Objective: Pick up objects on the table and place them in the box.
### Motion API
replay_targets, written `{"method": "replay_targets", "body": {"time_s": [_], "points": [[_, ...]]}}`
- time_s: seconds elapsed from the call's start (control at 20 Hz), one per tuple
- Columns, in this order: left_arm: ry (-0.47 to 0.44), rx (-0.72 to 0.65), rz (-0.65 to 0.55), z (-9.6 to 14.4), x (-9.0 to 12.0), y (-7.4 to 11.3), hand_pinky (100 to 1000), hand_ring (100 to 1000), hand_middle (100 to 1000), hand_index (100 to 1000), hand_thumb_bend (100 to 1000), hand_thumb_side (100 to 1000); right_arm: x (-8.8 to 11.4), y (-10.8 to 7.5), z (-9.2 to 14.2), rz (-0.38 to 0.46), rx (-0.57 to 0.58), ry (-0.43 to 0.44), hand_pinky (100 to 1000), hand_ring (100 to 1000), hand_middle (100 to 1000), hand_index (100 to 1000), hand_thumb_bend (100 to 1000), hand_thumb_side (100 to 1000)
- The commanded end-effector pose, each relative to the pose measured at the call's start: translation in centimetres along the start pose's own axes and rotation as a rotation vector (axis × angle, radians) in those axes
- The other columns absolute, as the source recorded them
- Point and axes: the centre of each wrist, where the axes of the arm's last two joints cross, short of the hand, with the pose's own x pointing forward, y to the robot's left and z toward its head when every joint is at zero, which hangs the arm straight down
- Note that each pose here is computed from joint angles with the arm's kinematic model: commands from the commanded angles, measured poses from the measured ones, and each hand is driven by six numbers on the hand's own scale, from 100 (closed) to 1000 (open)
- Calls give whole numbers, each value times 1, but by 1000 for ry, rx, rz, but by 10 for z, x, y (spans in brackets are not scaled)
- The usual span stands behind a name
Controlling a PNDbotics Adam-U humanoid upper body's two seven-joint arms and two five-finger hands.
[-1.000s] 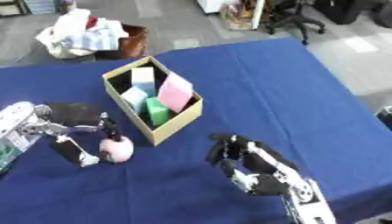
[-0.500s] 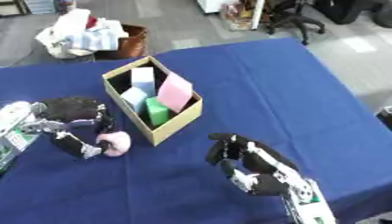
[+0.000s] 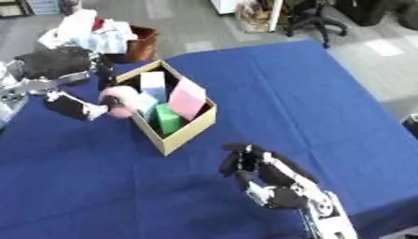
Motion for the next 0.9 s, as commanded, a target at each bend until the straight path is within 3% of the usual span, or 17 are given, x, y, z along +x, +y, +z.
{"method": "replay_targets", "body": {"time_s": [0.05,0.55,0.9], "points": [[59,13,-18,-14,-7,-2,734,565,412,585,100,269,5,-5,-1,22,11,-9,672,709,644,911,100,427],[143,-13,-6,-47,-9,-49,746,596,449,623,100,272,4,-2,-4,10,25,-13,672,709,644,910,100,424],[174,-9,-34,-52,-9,-64,761,646,521,695,100,276,5,-2,-4,8,26,-15,672,709,644,910,100,424]]}}
